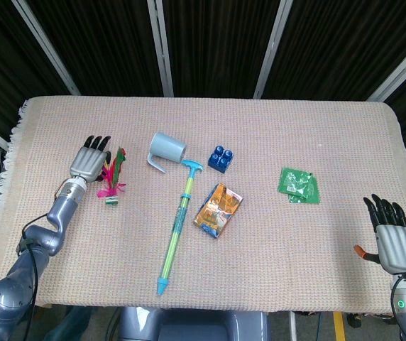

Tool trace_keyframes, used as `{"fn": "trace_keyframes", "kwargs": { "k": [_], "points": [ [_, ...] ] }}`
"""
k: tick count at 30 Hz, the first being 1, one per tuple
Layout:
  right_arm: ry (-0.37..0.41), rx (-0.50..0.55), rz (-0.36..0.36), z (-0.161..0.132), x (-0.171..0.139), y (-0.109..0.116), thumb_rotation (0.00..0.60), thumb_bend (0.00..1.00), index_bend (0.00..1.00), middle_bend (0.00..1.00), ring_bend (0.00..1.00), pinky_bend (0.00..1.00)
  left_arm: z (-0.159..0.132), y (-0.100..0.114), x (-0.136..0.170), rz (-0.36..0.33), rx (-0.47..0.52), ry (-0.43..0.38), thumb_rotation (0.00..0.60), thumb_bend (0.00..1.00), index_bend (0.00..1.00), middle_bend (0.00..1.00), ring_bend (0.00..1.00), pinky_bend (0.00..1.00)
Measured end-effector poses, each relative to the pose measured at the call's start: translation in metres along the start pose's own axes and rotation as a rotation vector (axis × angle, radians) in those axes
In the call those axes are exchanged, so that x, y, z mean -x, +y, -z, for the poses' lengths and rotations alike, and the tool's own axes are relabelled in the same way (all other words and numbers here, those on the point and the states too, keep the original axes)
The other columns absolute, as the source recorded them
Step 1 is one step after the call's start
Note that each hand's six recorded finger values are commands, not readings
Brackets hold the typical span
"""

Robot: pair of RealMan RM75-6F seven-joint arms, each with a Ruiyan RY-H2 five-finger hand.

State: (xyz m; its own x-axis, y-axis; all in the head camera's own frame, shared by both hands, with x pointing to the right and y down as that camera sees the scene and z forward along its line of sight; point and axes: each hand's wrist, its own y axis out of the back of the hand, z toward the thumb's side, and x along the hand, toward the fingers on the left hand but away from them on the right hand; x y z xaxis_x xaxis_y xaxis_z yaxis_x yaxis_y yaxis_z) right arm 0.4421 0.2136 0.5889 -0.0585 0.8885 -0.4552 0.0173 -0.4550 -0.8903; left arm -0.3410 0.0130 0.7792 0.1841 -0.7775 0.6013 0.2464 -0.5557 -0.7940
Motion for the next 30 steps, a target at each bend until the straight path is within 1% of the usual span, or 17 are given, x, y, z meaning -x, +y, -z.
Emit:
{"fn": "trace_keyframes", "kwargs": {
  "k": [4, 8, 11, 14, 18, 22, 24, 30],
  "points": [
    [-0.001, 0.000, 0.000, 0.000, 0.000, 0.000, 0.600, 0.11, 0.00, 0.00, 0.00, 0.00, 0.004, 0.000, 0.001, -0.007, -0.015, 0.011, 0.600, 0.48, 0.61, 0.00, 0.00, 0.00],
    [-0.001, 0.000, -0.001, 0.000, 0.000, 0.000, 0.600, 0.11, 0.00, 0.00, 0.00, 0.00, 0.007, 0.003, 0.002, -0.027, -0.012, 0.015, 0.600, 0.49, 0.64, 0.00, 0.00, 0.00],
    [0.003, 0.000, -0.009, -0.001, -0.001, -0.001, 0.600, 0.11, 0.00, 0.00, 0.00, 0.00, 0.008, 0.009, 0.004, -0.061, -0.005, 0.008, 0.600, 0.49, 0.63, 0.00, 0.00, 0.00],
    [0.011, 0.003, -0.015, -0.003, -0.001, -0.002, 0.600, 0.11, 0.00, 0.00, 0.00, 0.00, 0.008, 0.020, 0.008, -0.118, -0.002, -0.012, 0.600, 0.49, 0.62, 0.00, 0.00, 0.00],
    [0.023, 0.008, -0.007, -0.005, -0.003, 0.001, 0.600, 0.11, 0.00, 0.00, 0.00, 0.00, 0.005, 0.040, 0.016, -0.220, 0.002, -0.058, 0.600, 0.49, 0.61, 0.00, 0.00, 0.00],
    [0.037, 0.017, 0.008, -0.008, -0.007, 0.005, 0.600, 0.11, 0.00, 0.00, 0.00, 0.00, -0.006, 0.061, 0.032, -0.332, 0.007, -0.131, 0.600, 0.48, 0.58, 0.00, 0.00, 0.00],
    [0.046, 0.023, 0.019, -0.009, -0.010, 0.009, 0.600, 0.11, 0.00, 0.00, 0.00, 0.00, -0.014, 0.068, 0.041, -0.361, 0.006, -0.167, 0.600, 0.48, 0.57, 0.00, 0.00, 0.00],
    [0.063, 0.037, 0.048, -0.010, -0.017, 0.017, 0.600, 0.11, 0.00, 0.00, 0.00, 0.00, -0.042, 0.081, 0.070, -0.398, 0.012, -0.259, 0.600, 0.48, 0.57, 0.00, 0.00, 0.00]
  ]
}}
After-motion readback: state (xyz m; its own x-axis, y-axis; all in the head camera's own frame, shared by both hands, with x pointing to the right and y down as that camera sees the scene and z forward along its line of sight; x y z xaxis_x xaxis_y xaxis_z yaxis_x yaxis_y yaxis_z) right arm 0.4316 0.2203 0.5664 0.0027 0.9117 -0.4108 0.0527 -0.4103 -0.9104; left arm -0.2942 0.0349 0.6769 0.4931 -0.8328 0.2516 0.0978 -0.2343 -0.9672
